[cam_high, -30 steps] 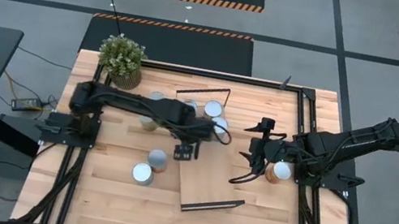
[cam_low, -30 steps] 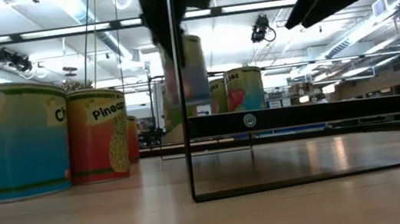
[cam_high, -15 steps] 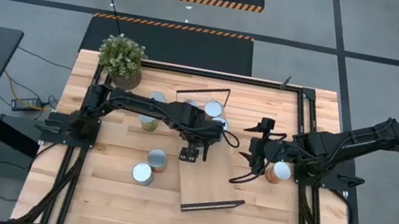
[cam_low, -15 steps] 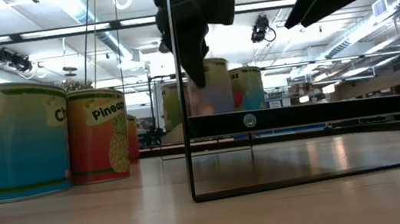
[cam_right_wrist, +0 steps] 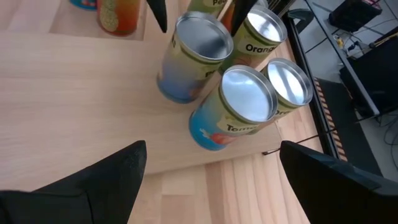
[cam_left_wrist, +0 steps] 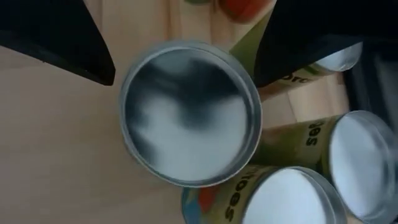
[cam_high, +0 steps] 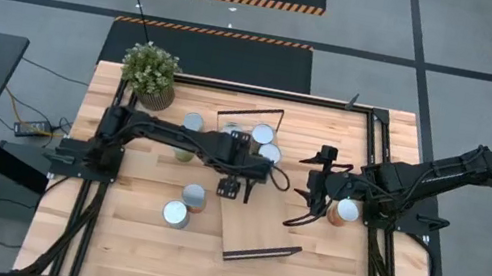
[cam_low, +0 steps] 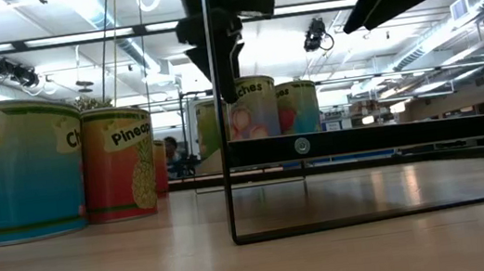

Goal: Pick and place cans onto a shelf
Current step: Put the bottom canned peas on the shelf

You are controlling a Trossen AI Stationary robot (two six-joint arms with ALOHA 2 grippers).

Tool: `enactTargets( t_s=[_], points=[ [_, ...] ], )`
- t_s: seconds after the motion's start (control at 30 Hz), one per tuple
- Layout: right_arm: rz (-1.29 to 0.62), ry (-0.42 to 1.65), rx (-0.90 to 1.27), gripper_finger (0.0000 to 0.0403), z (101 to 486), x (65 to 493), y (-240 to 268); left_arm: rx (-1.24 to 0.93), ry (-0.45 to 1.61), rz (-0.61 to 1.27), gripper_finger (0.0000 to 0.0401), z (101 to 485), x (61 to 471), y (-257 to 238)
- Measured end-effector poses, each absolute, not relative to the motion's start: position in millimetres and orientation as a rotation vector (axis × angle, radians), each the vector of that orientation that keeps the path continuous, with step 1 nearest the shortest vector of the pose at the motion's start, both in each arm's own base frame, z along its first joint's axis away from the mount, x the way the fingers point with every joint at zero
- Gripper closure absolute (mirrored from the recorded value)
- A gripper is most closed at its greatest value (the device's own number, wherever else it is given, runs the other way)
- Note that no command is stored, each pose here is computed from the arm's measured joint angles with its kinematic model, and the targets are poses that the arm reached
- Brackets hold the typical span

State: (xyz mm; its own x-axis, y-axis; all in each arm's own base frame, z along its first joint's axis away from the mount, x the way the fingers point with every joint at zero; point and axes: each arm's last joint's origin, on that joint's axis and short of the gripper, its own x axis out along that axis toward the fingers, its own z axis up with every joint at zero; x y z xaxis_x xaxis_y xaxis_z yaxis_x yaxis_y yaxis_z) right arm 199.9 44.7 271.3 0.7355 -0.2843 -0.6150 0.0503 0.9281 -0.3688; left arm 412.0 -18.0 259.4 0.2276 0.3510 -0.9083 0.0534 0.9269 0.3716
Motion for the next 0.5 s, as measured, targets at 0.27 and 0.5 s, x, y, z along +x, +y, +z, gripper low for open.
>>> enactTargets(
  t_s=[0.27,0.5],
  points=[
    [-0.188,0.719,-0.341,0.0026,271.7,200.3,44.8,0.473,1.292,0.271,0.0012,269.5,406.2,-36.9],
    [-0.188,0.713,-0.338,0.0026,272.1,200.7,44.9,0.416,1.168,0.24,0.0012,275.2,413.4,-52.7]
  ],
)
